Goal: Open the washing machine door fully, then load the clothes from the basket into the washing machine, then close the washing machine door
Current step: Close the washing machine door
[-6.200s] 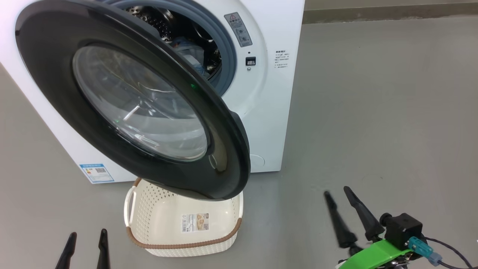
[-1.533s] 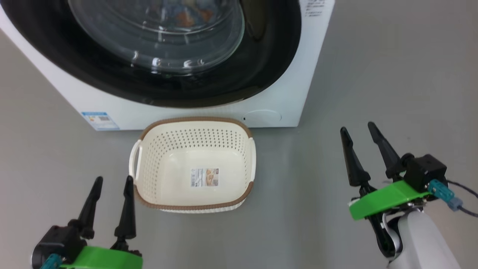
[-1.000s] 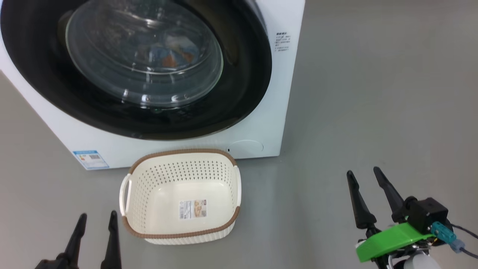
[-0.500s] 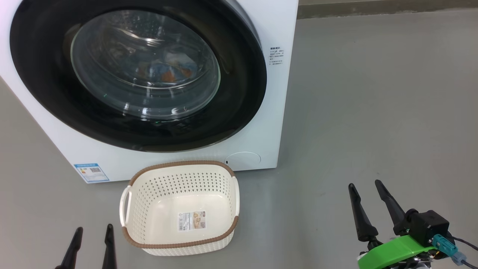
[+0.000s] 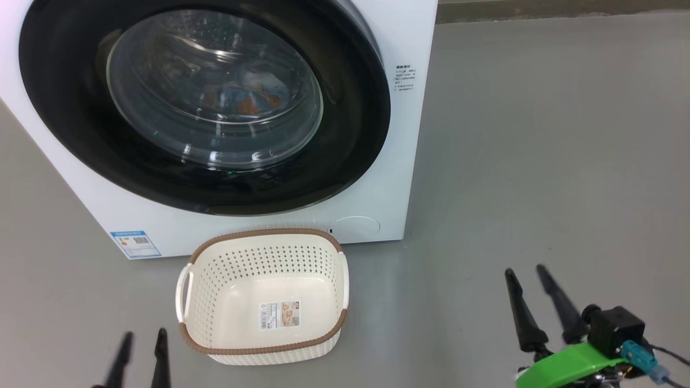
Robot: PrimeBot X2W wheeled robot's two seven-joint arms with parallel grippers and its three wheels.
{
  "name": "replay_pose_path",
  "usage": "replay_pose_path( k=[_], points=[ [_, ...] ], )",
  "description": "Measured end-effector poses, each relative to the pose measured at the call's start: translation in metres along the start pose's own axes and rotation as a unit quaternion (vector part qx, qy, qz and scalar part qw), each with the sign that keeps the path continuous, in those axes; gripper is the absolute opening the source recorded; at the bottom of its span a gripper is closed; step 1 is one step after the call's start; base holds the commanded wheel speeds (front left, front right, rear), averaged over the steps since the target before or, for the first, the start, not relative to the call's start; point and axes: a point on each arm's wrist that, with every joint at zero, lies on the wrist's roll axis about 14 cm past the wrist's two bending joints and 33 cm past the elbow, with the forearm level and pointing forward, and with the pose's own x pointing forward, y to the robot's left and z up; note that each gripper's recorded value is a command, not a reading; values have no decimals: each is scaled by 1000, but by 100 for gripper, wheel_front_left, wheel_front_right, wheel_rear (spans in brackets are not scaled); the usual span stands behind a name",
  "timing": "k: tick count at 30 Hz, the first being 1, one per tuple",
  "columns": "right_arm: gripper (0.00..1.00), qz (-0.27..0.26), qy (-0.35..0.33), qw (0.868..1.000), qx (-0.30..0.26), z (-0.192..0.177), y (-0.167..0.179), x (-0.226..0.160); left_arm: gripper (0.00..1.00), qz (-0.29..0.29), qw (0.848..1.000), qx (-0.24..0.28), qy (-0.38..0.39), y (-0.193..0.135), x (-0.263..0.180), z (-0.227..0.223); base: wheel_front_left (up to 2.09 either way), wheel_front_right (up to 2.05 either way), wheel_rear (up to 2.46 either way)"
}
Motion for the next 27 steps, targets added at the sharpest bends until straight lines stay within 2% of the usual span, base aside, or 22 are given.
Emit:
replay_pose_path(
  k=[4, 27],
  points=[
    [0, -9, 28, 1000, 10, -17, -4, -9, 0, 4, 1000, -19, 20, -3, -4, -13, 0, 0, 0],
    [0, -47, 38, 990, 127, -21, -16, -12, 0, 32, 989, -138, 39, 3, -4, -21, 0, 0, 0]
  ],
)
